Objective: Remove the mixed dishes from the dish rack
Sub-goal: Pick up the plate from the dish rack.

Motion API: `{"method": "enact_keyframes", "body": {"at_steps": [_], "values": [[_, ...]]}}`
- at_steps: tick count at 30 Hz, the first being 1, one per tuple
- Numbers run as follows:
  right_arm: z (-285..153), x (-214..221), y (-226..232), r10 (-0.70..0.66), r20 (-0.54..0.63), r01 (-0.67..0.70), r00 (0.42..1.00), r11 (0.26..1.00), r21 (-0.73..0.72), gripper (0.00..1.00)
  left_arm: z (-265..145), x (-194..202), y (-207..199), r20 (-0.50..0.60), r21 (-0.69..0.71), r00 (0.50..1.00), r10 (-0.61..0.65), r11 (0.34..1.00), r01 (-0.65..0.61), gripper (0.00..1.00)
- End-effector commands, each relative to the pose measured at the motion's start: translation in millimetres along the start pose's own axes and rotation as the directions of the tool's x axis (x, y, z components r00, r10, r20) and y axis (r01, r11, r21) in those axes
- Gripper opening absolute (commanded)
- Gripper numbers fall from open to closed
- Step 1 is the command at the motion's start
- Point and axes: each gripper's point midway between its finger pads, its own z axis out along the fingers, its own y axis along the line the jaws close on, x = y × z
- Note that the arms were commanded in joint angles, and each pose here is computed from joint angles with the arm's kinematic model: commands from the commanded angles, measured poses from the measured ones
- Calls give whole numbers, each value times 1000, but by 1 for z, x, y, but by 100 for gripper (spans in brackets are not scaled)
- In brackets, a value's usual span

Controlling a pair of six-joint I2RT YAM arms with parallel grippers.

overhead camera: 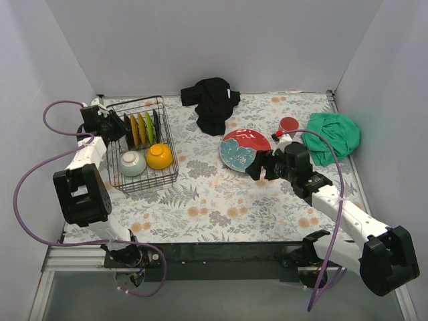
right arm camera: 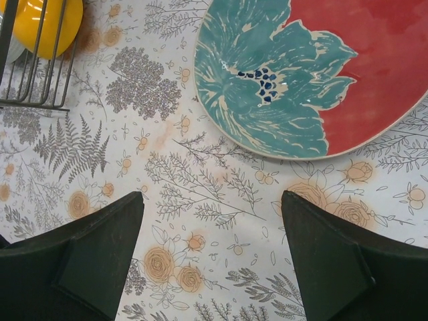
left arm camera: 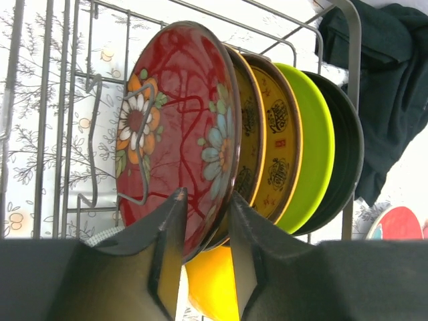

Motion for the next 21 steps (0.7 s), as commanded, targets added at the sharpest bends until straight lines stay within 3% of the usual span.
{"method": "enact_keyframes", "body": {"at_steps": [1,13,21], "values": [[3,-1,4,-20,10,20,1000,1000,-23,91,-5,-16,-8,34,28,999,33,999,-34,22],[3,-2,5,-18,9,18,1000,999,-32,91,-39,-41,-34,140,91,983,119,987,-132,2],[4,-4,7,-12,10,13,1000,999,-37,91,-63,-56,-52,206,128,966,154,975,-183,0]]}}
